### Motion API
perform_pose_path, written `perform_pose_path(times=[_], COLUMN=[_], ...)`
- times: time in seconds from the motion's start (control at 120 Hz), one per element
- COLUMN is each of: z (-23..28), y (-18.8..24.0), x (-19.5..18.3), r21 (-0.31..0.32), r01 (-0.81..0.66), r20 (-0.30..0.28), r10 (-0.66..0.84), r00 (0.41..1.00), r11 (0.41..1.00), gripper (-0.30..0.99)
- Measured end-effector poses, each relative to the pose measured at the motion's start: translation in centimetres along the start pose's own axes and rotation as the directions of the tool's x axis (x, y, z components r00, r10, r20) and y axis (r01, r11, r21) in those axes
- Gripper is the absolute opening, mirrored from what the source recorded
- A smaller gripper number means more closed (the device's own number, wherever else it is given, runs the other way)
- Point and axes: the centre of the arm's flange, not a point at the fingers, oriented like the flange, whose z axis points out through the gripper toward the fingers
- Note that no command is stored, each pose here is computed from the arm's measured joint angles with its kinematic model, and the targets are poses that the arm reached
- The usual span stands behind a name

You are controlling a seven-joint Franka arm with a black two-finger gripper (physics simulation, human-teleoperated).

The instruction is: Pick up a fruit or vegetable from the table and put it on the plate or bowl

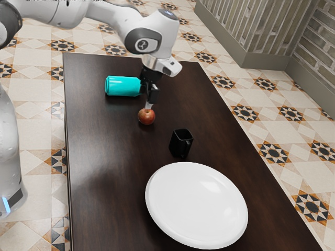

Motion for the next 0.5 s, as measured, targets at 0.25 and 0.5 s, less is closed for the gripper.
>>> perform_pose_path(times=[0.25,0.5], z=[1.6,2.1], y=[-0.6,-0.5], x=[2.3,2.0], r21=[0.0,-0.004], r01=[-0.006,-0.014], r20=[0.007,0.011], r10=[0.006,0.014], r00=[1.0,1.0], r11=[1.0,1.0], gripper=[0.69,0.69])
